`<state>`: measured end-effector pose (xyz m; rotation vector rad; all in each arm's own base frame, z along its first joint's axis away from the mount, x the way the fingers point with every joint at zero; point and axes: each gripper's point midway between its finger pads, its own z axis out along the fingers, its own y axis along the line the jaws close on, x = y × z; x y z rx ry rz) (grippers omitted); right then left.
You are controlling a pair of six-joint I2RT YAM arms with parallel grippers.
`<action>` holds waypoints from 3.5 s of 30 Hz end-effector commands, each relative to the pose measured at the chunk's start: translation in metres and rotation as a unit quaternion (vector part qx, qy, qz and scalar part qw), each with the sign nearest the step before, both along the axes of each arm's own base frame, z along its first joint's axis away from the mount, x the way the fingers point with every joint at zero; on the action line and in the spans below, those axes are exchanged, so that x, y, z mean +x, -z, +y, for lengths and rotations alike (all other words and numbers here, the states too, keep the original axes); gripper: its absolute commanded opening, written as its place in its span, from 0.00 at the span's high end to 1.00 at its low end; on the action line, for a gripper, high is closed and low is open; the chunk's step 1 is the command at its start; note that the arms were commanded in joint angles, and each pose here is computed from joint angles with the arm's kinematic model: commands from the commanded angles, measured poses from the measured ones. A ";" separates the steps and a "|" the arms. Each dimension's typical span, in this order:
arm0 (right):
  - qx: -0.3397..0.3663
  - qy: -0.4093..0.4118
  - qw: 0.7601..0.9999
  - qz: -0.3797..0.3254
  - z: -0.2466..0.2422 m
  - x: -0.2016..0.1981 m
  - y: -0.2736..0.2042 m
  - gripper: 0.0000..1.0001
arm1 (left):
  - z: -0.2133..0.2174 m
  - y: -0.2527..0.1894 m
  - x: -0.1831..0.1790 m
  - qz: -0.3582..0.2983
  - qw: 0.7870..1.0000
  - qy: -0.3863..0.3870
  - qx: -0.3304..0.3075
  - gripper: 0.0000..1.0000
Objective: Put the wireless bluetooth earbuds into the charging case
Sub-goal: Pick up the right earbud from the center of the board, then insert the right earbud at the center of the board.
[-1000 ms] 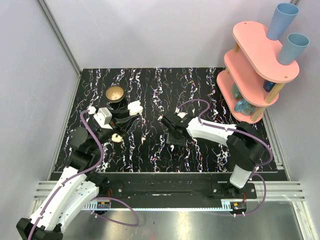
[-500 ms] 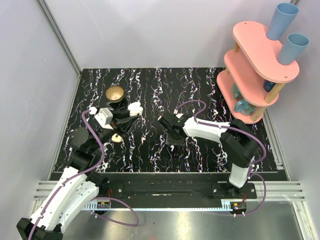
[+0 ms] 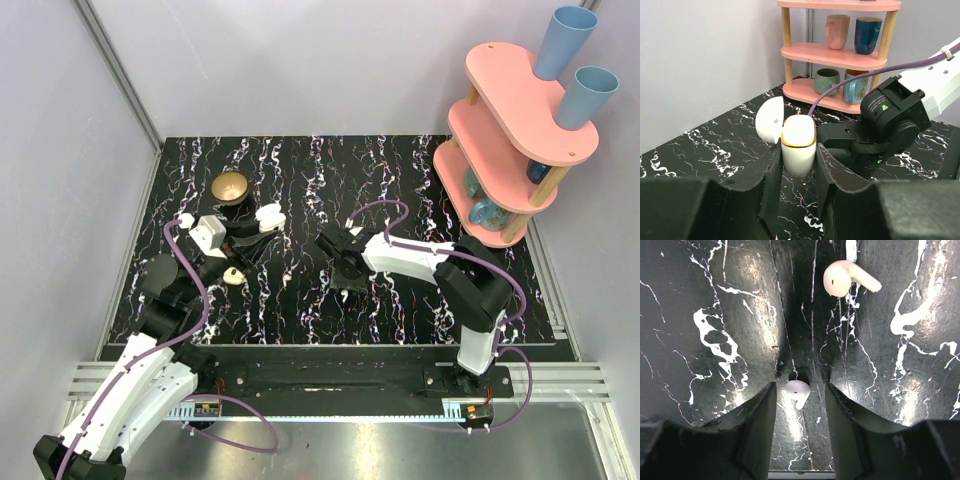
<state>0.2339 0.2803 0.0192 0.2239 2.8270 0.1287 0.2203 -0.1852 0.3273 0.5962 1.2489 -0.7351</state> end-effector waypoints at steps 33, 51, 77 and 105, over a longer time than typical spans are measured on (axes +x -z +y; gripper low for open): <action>-0.015 -0.014 1.000 -0.008 0.005 0.008 -0.003 0.63 | 0.002 -0.003 0.007 -0.006 1.000 -0.011 -0.009 1.00; -0.014 -0.017 1.000 -0.014 0.003 0.008 -0.008 0.78 | 0.001 -0.004 0.006 -0.004 1.000 -0.010 -0.009 1.00; 0.041 -0.032 0.892 -0.449 -0.017 0.078 -0.242 0.84 | -0.010 -0.011 0.026 0.021 1.000 -0.004 -0.021 1.00; 0.235 -0.132 0.779 -0.566 0.042 0.062 -0.393 0.87 | -0.035 -0.001 0.030 0.036 0.998 0.059 -0.004 1.00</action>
